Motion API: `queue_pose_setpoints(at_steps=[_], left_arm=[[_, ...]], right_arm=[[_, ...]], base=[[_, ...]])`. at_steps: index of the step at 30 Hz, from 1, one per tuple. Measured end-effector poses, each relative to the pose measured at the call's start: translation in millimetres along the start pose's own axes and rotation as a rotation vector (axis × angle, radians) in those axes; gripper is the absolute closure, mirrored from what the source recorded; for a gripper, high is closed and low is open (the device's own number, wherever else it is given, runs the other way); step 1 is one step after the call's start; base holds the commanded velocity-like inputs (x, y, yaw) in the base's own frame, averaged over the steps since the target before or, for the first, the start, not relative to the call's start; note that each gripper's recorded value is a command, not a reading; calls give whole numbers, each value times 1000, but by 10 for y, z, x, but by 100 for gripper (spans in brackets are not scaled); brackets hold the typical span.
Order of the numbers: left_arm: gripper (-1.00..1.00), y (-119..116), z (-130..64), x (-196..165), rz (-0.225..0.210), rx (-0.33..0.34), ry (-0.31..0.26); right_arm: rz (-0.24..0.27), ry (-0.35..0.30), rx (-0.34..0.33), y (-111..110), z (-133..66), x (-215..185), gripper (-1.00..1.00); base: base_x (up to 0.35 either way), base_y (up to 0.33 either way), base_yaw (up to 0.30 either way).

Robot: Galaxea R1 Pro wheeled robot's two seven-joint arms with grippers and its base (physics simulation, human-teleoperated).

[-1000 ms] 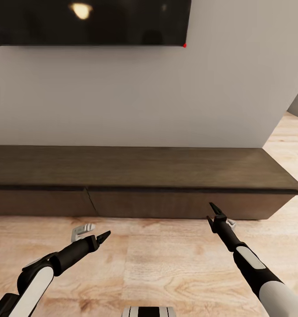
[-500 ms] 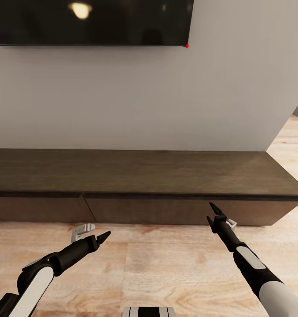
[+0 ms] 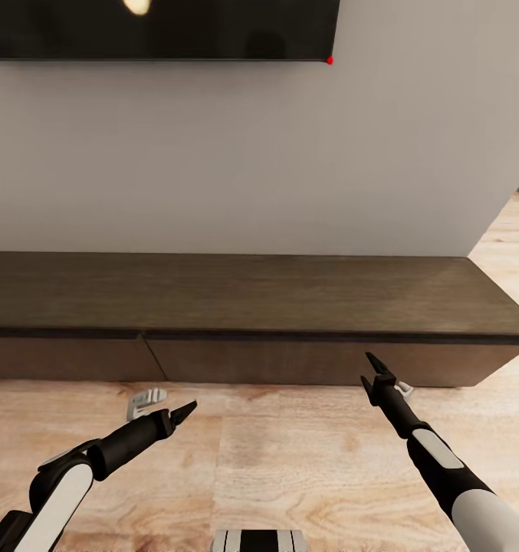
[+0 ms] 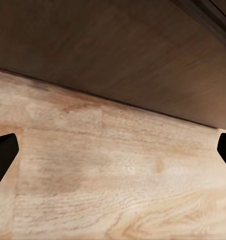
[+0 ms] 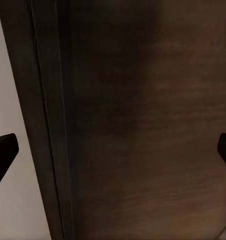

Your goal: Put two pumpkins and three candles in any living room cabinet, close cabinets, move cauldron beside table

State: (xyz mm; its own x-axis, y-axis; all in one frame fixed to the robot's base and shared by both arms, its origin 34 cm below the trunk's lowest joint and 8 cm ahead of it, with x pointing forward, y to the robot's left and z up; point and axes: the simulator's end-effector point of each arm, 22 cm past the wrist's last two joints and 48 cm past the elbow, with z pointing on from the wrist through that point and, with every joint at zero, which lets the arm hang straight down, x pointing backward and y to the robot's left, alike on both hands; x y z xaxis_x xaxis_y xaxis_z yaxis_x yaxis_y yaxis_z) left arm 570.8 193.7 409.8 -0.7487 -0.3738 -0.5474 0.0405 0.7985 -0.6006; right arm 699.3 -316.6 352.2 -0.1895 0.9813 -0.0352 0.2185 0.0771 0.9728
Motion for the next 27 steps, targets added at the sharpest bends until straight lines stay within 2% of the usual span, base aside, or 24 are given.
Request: queue_pose_setpoints(at_steps=[10, 27], left_arm=[[-100, 33, -15, -8, 7, -5, 2], [-100, 49, -24, -8, 12, -7, 5]], right_arm=[[0, 0, 0, 1, 0, 0, -100], [-1, -1, 2, -5, -2, -4, -100]], base=[[7, 0, 0], [101, 0, 0]])
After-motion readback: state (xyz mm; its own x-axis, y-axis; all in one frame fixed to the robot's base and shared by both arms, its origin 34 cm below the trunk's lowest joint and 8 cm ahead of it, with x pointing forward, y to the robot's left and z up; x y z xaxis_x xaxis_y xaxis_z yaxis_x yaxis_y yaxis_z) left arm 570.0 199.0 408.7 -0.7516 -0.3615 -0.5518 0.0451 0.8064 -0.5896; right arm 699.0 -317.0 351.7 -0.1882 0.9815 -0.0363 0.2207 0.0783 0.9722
